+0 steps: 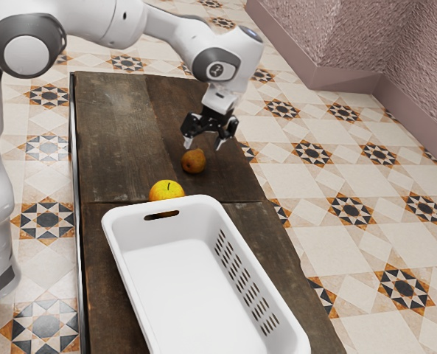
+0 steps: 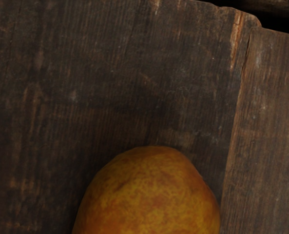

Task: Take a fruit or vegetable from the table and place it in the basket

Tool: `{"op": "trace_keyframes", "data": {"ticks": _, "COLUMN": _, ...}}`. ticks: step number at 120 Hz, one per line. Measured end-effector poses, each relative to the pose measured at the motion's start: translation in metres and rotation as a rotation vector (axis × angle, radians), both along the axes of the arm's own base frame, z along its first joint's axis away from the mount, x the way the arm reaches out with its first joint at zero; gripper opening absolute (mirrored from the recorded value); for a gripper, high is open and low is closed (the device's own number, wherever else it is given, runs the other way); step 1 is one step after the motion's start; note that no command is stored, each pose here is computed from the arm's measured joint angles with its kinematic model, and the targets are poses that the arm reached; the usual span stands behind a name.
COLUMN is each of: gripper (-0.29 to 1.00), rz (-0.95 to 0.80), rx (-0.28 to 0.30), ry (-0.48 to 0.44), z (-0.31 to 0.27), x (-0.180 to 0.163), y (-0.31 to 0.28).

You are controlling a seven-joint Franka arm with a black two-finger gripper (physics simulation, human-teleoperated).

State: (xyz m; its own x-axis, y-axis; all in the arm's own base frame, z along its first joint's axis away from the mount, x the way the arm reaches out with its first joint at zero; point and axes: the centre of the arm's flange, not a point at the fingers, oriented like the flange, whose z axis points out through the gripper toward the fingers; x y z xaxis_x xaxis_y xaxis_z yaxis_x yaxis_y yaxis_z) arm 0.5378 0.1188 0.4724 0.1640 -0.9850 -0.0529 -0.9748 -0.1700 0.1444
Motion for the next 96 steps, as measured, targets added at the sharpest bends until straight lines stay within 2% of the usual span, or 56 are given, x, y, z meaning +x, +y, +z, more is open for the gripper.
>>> {"op": "trace_keyframes", "data": {"ticks": 96, "gripper": 0.70, "rz": -0.044, "rx": -0.029, "ry": 0.037, "z": -0.043, "x": -0.007, "y": 0.000}}
